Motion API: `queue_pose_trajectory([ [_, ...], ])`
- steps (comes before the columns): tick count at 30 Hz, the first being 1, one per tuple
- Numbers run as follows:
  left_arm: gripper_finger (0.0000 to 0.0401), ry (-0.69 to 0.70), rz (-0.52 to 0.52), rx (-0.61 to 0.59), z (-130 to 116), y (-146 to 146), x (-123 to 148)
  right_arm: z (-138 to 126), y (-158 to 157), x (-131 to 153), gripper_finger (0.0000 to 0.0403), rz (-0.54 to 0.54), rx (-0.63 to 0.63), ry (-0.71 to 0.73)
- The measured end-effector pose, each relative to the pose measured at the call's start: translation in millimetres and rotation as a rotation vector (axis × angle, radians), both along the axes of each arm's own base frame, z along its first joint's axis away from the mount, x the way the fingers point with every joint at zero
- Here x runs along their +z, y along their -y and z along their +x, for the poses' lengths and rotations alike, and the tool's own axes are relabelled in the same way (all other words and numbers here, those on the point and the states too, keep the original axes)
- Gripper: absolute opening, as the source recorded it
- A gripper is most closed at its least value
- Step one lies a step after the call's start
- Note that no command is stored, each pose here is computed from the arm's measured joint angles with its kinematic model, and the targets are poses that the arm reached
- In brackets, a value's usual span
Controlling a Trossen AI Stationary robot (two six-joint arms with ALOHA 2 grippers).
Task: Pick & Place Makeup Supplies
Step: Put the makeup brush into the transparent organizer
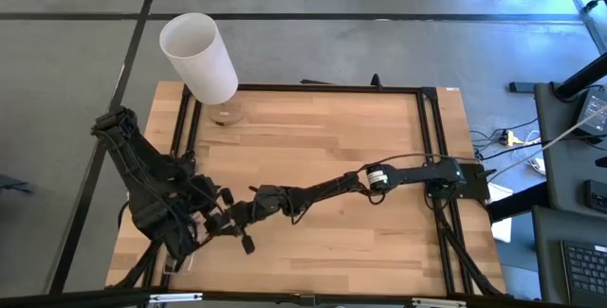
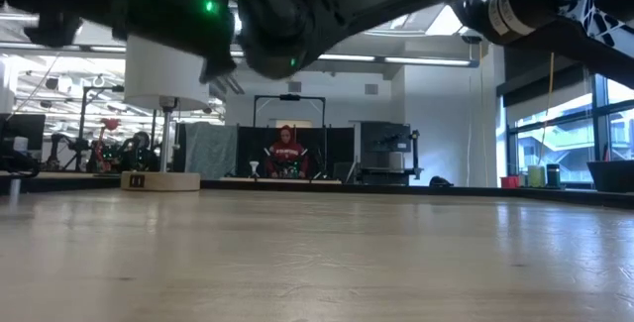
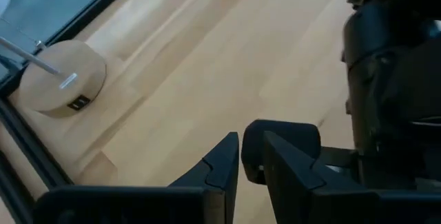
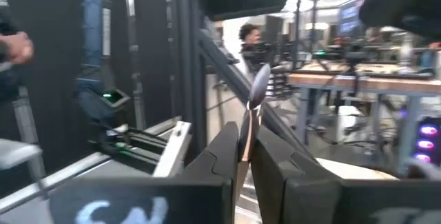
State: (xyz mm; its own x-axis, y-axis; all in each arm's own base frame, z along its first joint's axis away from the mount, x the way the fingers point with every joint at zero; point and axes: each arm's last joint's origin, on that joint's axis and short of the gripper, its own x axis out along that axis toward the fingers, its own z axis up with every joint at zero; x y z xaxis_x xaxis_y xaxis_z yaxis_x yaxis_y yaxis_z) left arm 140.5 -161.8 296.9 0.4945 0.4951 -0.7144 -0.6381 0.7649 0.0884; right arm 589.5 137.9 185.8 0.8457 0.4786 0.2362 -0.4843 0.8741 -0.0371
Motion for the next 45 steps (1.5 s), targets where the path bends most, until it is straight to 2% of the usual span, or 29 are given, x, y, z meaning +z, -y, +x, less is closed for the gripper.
queue_pose_trajectory([
  [6, 0.0063, 0.046, -0.066, -0.070, -4, 10, 27, -7, -3, 31, 0.0028, -0.024, 0.164, -0.069],
  [10, 0.0063, 0.099, -0.115, -0.092, -14, 20, 32, -12, -4, 46, 0.0029, -0.088, 0.200, -0.157],
  [15, 0.0063, 0.162, -0.181, -0.068, -28, 34, 21, -18, -11, 58, 0.0028, -0.166, 0.196, -0.119],
  [17, 0.0063, 0.176, -0.192, -0.063, -33, 42, 13, -24, -17, 74, 0.0028, -0.193, 0.198, -0.088],
  [20, 0.0063, 0.213, -0.178, -0.065, -36, 53, 4, -33, -19, 90, 0.0028, -0.257, 0.195, -0.156],
  [24, 0.0063, 0.260, -0.126, -0.077, -34, 67, -10, -40, -26, 73, 0.0027, -0.346, 0.200, -0.335],
  [26, 0.0063, 0.283, -0.083, -0.087, -30, 72, -17, -42, -32, 66, 0.0027, -0.359, 0.209, -0.373],
  [29, 0.0063, 0.300, -0.044, -0.080, -22, 78, -27, -45, -43, 74, 0.0027, -0.343, 0.234, -0.339],
  [38, 0.0083, 0.216, -0.069, -0.068, -6, 93, -48, -57, -77, 70, 0.0026, -0.362, 0.261, -0.344],
  [41, 0.0097, 0.223, -0.085, -0.068, -5, 94, -49, -64, -94, 64, 0.0026, -0.380, 0.189, -0.370],
  [45, 0.0114, 0.228, -0.090, -0.069, -5, 95, -49, -69, -106, 33, 0.0026, -0.445, -0.025, -0.414],
])
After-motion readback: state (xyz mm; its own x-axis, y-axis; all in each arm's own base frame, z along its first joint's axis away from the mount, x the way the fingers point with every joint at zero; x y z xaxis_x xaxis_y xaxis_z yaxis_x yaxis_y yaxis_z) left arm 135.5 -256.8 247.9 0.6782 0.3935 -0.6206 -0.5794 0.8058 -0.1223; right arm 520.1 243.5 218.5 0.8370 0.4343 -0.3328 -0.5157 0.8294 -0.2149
